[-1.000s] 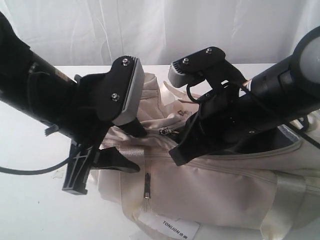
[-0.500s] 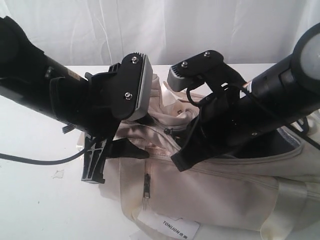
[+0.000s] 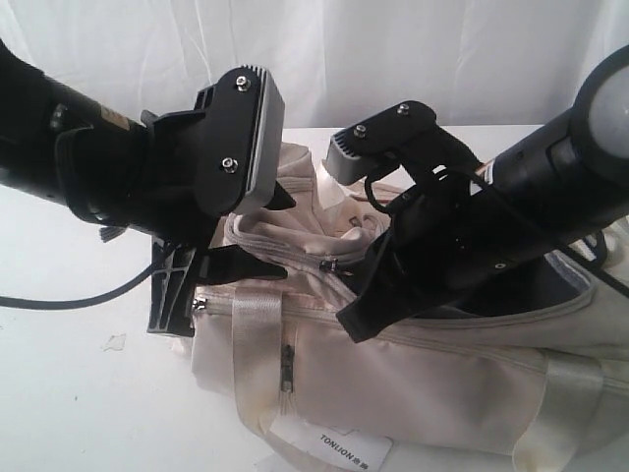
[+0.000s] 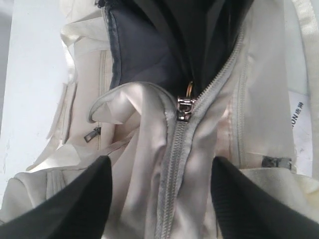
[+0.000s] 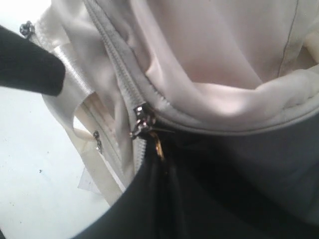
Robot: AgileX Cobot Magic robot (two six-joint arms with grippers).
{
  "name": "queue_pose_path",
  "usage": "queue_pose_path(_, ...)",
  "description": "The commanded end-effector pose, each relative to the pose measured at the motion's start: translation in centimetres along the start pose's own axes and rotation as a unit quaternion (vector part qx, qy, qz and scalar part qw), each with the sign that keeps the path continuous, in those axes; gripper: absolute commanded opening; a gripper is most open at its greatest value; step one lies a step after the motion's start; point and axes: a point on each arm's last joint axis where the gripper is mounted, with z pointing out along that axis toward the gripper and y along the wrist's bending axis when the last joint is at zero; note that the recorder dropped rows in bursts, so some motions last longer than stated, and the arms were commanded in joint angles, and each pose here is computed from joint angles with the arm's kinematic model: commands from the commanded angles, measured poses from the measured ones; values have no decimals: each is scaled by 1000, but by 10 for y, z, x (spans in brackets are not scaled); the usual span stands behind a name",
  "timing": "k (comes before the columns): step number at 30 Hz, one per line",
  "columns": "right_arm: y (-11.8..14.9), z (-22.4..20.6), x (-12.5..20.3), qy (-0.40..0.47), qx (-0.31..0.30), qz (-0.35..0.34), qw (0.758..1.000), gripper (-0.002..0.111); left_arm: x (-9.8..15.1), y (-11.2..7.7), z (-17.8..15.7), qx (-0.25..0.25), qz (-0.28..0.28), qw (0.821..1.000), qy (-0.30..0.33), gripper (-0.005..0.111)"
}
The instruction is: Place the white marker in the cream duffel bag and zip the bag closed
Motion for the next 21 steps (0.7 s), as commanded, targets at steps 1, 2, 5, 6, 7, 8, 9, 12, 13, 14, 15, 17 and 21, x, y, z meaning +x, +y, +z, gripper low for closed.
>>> queue_pose_path(1,-1,0,-2,-8,2,-3,1000,0,-4,-3,3,13,-12,1000,-14,62)
queue_pose_path(2,-1,0,-2,-9,3,-3,1000,0,-4,-4,6,20,-9,1000,-15,62)
queue_pose_path(5,-1,0,-3,-11,3,-3,1000,0,-9,-10,16,39,0,999,-17,60)
queue_pose_path(6,-1,0,-3,-13,4,-3,1000,0,-11,-12,19,46,4,999,-18,59)
queue_pose_path(7,-1,0,-3,-15,5,-3,1000,0,-12,-15,23,53,8,998,-17,59)
queue_pose_path(8,-1,0,-3,-15,5,-3,1000,0,-12,-16,26,57,10,998,-15,59)
queue_pose_path(9,-1,-1,-3,-16,5,-2,1000,0,-11,-17,29,62,9,998,-13,59)
queue_pose_path(12,0,-1,-4,-19,0,5,1000,0,-7,-18,37,72,9,997,-5,59)
queue_pose_path(13,0,-1,-4,-20,0,6,1000,0,-7,-18,39,71,9,997,-3,59)
queue_pose_path(14,0,-1,-4,-20,-1,7,1000,0,-6,-18,39,71,9,997,-2,59)
queue_pose_path(15,0,-1,-4,-20,-1,7,1000,0,-6,-17,40,71,9,997,-2,59)
queue_pose_path(17,0,-1,-4,-21,-1,6,1000,0,-6,-17,40,67,7,998,-2,59)
queue_pose_path(21,2,-8,-5,-31,1,-2,1000,0,-6,-16,40,64,7,998,-2,56)
